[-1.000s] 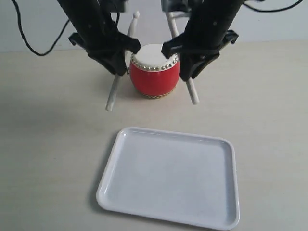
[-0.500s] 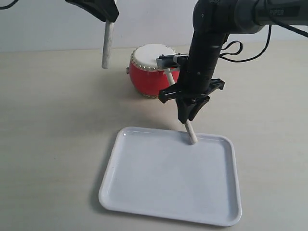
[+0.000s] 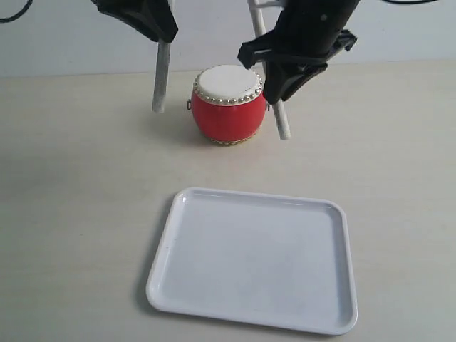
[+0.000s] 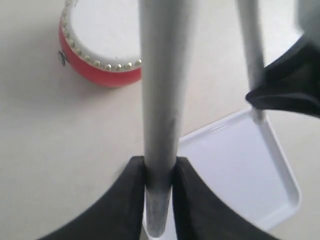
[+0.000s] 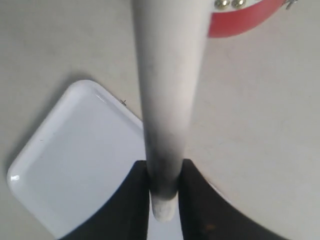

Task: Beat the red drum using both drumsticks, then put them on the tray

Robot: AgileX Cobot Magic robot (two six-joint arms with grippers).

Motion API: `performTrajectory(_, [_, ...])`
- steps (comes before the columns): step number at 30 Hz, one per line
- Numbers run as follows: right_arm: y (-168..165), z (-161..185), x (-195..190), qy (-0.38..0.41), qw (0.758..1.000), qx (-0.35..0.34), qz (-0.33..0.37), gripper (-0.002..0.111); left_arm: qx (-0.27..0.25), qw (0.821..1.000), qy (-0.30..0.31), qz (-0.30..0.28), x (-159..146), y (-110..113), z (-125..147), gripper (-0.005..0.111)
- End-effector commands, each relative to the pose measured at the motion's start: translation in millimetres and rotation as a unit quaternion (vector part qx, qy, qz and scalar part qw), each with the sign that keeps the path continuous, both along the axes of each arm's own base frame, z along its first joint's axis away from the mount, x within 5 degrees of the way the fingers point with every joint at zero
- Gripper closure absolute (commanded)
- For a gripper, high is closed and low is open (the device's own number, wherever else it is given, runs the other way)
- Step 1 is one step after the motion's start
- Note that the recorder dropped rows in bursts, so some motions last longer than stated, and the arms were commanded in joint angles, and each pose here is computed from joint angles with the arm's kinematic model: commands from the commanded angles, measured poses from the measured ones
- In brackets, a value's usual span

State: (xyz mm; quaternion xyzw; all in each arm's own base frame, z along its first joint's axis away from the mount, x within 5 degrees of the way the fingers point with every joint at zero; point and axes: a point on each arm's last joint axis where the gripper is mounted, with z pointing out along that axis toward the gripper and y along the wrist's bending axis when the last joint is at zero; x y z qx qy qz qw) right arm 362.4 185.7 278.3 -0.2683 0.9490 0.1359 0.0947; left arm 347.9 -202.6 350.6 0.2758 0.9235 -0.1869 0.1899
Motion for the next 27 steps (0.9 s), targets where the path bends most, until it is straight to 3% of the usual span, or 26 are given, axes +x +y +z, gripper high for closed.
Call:
performTrajectory(1, [-9,32,-15,-0.039,0.999,0.01,0.002,0.108,-0.003,0.998,0.068,-0.004,-8,-8,-33,0.107])
performTrajectory(6, [-18,28,-38,-0.012,1.0,0.005,-0.011,0.108,0.02,0.992,0.122,-0.016,-23,-14,-64,0.107])
performTrajectory(14, [-37,-21,-79,0.076,0.996,-0.038,0.007,0.108,0.022,0.979,0.2,-0.035,-51,-19,-99,0.107])
performTrajectory(21, [-42,-39,-90,0.094,0.992,-0.054,0.066,0.108,0.006,0.989,0.146,-0.016,-67,13,-56,0.107])
performTrajectory(27, [-33,-41,-85,0.062,0.981,-0.08,0.168,0.108,-0.001,0.997,0.082,0.004,-88,45,-18,0.107])
